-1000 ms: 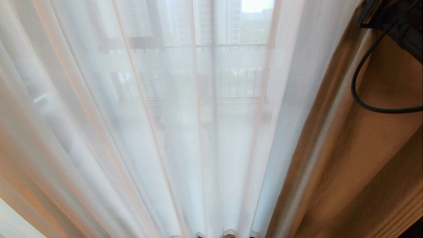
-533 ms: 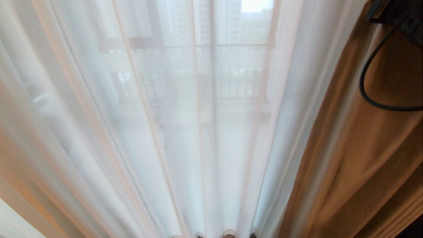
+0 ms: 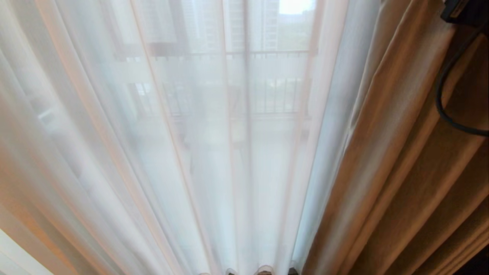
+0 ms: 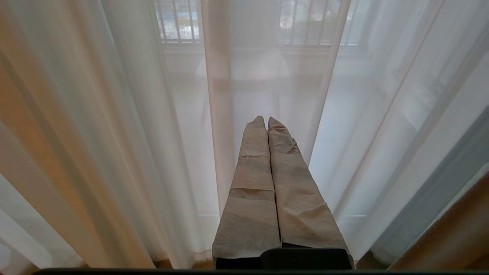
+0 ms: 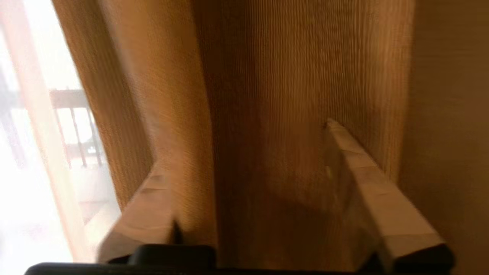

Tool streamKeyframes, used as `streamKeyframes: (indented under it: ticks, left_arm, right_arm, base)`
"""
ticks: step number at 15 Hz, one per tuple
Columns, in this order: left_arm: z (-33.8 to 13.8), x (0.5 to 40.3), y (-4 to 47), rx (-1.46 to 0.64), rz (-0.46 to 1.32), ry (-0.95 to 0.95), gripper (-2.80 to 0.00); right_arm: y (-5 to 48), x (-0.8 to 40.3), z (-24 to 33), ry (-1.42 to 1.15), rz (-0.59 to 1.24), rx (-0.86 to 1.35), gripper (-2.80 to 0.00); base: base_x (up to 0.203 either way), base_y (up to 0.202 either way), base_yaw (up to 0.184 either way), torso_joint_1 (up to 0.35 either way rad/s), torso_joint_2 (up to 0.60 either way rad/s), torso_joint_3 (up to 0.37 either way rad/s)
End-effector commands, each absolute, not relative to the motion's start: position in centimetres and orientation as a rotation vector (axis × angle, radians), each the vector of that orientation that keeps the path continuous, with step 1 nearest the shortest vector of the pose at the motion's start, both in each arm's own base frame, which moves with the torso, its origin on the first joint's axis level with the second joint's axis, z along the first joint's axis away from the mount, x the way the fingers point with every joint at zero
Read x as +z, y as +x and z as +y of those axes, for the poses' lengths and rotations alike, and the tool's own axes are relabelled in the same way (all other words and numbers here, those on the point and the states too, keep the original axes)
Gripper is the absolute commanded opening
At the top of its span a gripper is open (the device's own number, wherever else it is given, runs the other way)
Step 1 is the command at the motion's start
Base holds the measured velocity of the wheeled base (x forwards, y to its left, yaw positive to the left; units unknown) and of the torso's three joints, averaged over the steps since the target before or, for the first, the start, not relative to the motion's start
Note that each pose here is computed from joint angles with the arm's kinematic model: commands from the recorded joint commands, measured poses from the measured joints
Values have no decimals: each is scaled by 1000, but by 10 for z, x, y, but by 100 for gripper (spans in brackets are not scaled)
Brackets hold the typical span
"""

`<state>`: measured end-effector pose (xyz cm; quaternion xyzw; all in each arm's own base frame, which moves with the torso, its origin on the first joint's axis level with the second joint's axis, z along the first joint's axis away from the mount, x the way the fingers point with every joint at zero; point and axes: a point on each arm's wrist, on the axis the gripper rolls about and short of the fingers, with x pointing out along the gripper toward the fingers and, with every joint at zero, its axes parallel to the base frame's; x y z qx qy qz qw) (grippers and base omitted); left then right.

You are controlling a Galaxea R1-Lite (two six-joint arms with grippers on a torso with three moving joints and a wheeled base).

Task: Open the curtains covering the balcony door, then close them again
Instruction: Close the outer curtains on both sides

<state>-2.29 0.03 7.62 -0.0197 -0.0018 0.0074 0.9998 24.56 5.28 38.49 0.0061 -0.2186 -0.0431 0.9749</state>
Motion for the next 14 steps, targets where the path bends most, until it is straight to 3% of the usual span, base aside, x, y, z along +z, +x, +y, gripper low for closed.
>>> streamKeyframes:
  ticks: [1, 14]
  left_arm:
    - [0, 76, -23, 15, -5, -40, -280]
    - [0, 76, -23, 15, -5, -40, -280]
  right_arm:
    - [209, 390, 44, 19, -465, -89, 0]
    - [20, 276, -2, -31, -294, -74, 0]
  base:
    - [0, 0, 0, 0, 0, 0]
    - [0, 0, 0, 0, 0, 0]
